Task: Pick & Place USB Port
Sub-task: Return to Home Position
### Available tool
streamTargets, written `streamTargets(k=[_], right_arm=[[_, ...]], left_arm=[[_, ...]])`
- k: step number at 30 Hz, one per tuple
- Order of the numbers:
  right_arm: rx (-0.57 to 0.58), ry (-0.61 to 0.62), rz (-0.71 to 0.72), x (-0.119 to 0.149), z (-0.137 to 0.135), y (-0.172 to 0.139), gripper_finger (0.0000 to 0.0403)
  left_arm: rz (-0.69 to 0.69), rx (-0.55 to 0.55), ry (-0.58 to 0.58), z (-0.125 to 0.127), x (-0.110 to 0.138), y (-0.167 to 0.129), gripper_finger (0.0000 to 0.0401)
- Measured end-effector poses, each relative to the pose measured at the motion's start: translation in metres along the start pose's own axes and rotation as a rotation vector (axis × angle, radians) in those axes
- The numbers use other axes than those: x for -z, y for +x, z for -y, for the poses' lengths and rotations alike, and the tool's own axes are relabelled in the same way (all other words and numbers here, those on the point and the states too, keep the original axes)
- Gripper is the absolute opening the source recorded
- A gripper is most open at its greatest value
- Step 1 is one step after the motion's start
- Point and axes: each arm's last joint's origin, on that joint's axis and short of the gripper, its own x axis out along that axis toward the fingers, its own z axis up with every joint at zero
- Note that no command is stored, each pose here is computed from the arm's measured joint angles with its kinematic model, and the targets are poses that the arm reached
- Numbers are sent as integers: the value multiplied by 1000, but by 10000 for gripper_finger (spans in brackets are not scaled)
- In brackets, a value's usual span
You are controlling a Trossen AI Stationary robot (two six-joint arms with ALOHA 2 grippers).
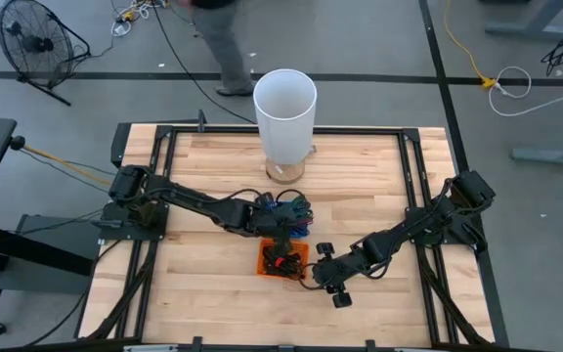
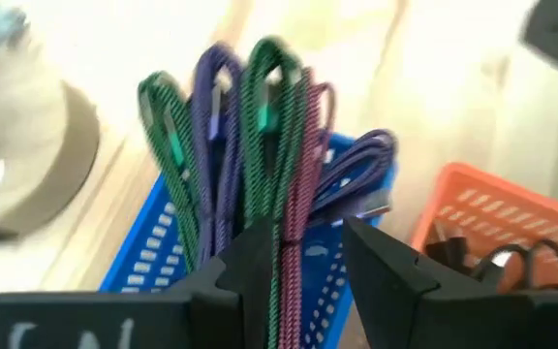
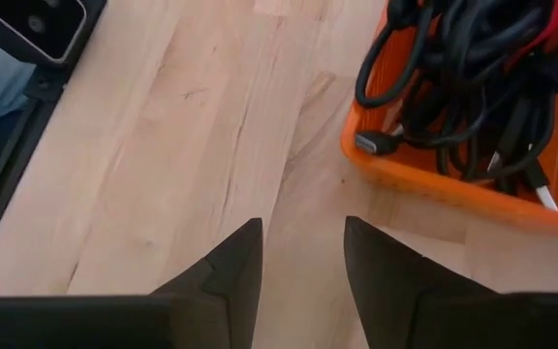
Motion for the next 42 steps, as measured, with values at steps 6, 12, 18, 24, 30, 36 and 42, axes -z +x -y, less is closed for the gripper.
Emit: streamTargets(k=[6,12,18,24,30,36,42], right_arm=[[14,-30,65,-7,2,-5,146],[136,34,160,-21,16,-56,146],[275,-45,360,-31,22,-131,146],[322,-31,498,-13,27,-210,146],[344,34,679,27,31,-249,146],[317,18,926,66,36,-251,146],[356,48,1026,104,47,-236,146]], left_arm=[[54,46,177,9,-19,-14,128],[29,-1,248,4,-43,-38,126],[78,-234,259,-14,-55,-66,126],[123,-273,236,-44,-31,-104,128],[322,-121,128,-76,17,-137,128],[576,78,69,-103,70,-164,128],[734,189,9,-122,125,-158,128]])
